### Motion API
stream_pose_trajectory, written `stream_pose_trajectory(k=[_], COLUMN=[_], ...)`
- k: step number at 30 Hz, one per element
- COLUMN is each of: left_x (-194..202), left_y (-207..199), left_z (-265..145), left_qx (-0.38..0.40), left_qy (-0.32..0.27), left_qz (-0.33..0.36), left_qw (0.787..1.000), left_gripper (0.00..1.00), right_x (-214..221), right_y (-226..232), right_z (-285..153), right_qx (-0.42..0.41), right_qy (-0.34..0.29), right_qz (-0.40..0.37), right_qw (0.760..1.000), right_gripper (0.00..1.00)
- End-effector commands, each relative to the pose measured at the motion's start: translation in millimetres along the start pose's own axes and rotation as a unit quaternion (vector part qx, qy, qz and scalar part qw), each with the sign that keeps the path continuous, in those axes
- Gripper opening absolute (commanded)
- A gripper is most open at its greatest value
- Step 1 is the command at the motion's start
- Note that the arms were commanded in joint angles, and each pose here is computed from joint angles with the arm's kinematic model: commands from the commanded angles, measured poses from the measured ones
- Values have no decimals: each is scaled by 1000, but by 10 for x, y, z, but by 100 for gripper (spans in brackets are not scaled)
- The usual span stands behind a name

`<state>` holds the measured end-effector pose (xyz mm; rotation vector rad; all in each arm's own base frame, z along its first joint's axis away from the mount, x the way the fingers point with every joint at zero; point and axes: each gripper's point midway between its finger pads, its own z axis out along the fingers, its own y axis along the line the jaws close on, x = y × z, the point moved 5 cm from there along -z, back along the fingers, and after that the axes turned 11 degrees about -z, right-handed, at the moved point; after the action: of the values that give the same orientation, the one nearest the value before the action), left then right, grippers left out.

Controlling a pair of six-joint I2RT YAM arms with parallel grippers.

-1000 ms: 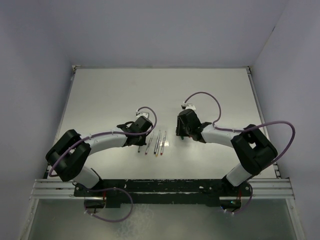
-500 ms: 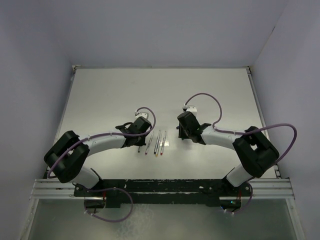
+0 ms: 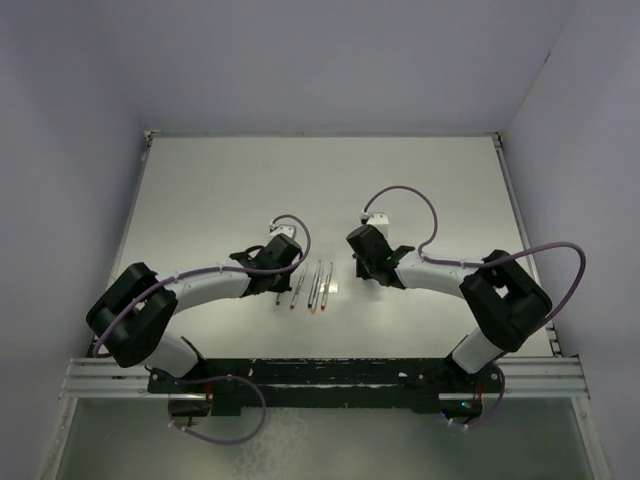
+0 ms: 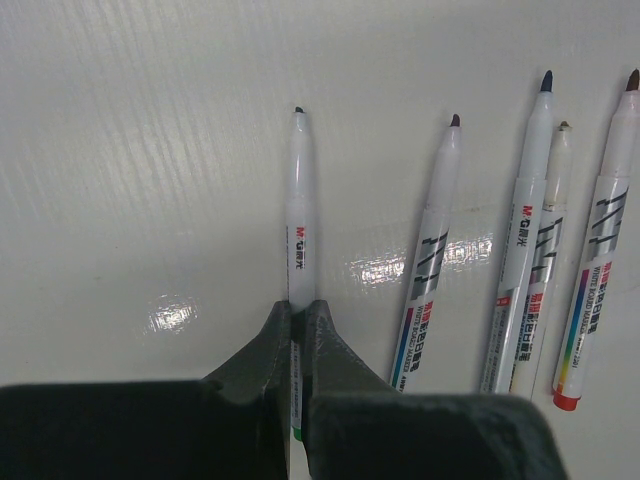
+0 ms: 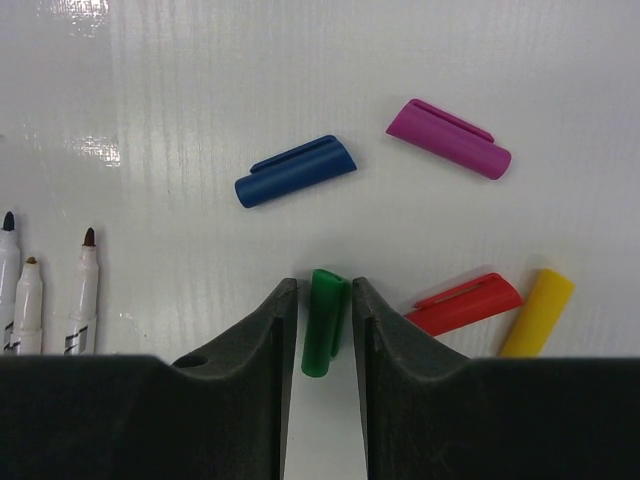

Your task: Insert the pens into the pen caps

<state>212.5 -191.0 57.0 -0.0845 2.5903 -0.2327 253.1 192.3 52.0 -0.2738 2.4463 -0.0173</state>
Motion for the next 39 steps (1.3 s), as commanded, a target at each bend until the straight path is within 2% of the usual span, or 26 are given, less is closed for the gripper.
stream_pose_trajectory(k=[1,15,18,22,27,32,39], left_x=[356,350,350,351,344,287,57], left_y=[217,209,208,210,210,189,137], left_z=[23,24,22,17,29,2,-214], left_qx=[-31,-29,-29,-29,-28,-20,1], left_qy=[74,75,75,74,72,57,2], left_qz=[12,14,14,12,15,22,15], left_qw=[997,997,997,997,997,998,1000], left_gripper=[0,0,0,0,0,0,0], right_x=[724,878,908,953,907,627,-23], right_y=[-79,-67,-72,-86,-61,44,235], right_z=[-36,-80,-80,-92,-84,-96,-285], right_qx=[18,25,25,24,16,-6,-65], right_qy=[146,169,174,181,174,125,4], right_qz=[-36,-33,-34,-37,-41,-37,-27], right_qw=[988,985,984,983,984,991,998], right_gripper=[31,30,23,2,0,0,0])
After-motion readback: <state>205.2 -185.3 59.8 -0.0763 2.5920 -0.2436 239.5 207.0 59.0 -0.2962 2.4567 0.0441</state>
